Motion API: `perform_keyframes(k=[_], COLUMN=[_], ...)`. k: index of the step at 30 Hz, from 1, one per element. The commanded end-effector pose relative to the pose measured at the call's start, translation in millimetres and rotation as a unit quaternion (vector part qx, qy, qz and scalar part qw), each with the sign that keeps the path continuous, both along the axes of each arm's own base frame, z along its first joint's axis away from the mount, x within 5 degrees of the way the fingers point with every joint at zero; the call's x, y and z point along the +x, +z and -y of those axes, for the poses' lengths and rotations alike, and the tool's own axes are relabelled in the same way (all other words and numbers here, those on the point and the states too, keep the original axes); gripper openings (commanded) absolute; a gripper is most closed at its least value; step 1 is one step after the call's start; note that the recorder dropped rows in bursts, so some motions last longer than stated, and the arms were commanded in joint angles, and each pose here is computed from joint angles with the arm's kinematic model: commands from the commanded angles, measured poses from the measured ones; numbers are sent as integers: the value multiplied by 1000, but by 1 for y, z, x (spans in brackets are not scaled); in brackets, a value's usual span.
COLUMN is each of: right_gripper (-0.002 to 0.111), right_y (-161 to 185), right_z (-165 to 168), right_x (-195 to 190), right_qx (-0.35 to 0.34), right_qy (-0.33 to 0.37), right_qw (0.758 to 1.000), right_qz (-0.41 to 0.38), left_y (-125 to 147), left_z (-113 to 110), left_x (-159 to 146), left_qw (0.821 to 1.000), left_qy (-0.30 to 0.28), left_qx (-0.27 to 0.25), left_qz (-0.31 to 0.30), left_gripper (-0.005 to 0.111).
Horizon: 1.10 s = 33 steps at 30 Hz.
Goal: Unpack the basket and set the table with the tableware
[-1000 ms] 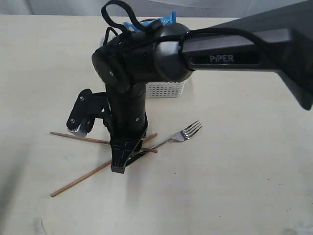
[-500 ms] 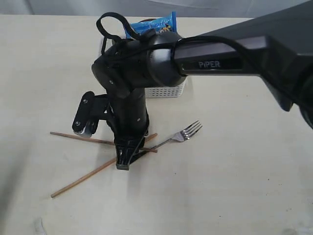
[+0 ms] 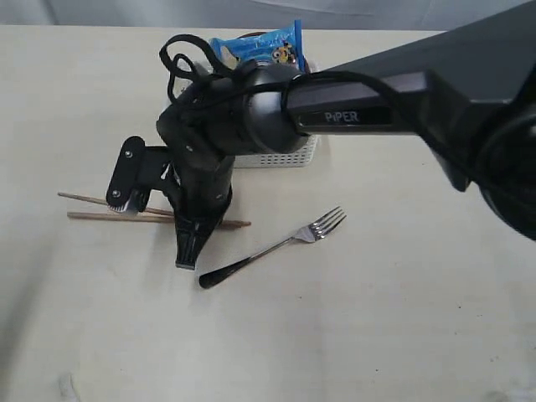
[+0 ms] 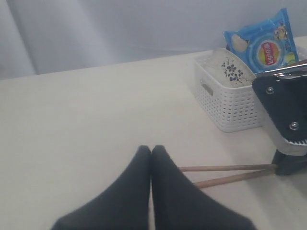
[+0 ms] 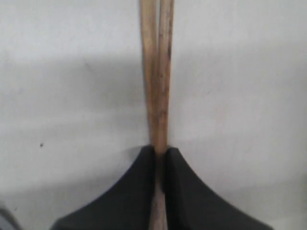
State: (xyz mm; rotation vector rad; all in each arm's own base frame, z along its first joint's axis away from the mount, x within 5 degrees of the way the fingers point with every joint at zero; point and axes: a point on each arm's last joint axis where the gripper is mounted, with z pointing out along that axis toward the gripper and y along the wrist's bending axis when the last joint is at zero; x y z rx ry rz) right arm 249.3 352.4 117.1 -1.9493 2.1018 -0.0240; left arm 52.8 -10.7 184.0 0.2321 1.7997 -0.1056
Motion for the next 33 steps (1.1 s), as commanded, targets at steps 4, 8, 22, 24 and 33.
perform_keyframes(k=[4,8,22,24,33], right_gripper=[2,2,47,47,46], right_y=[-17,-7,59,73,91], right_z=[-24,-42,-29,-22,80], right_x=[18,31,20,13,-24], right_qx=[38,63,45,59,39], right_qy=[-9,-34,-90,-99,-267], right_qw=[999,997,995,993,960], right_qz=[26,35,-3,-18,-74], left_y=[0,0,0,0,0], left_z=[0,0,0,0,0], left_x=[0,0,0,0,0], left_qw=[1000,1000,1000,1000,1000], left_qy=[-3,-3,-3,-3,-3], left_qx=[-2,-2,-2,-2,-2], left_qz=[4,4,4,4,4], left_gripper=[0,0,0,0,0])
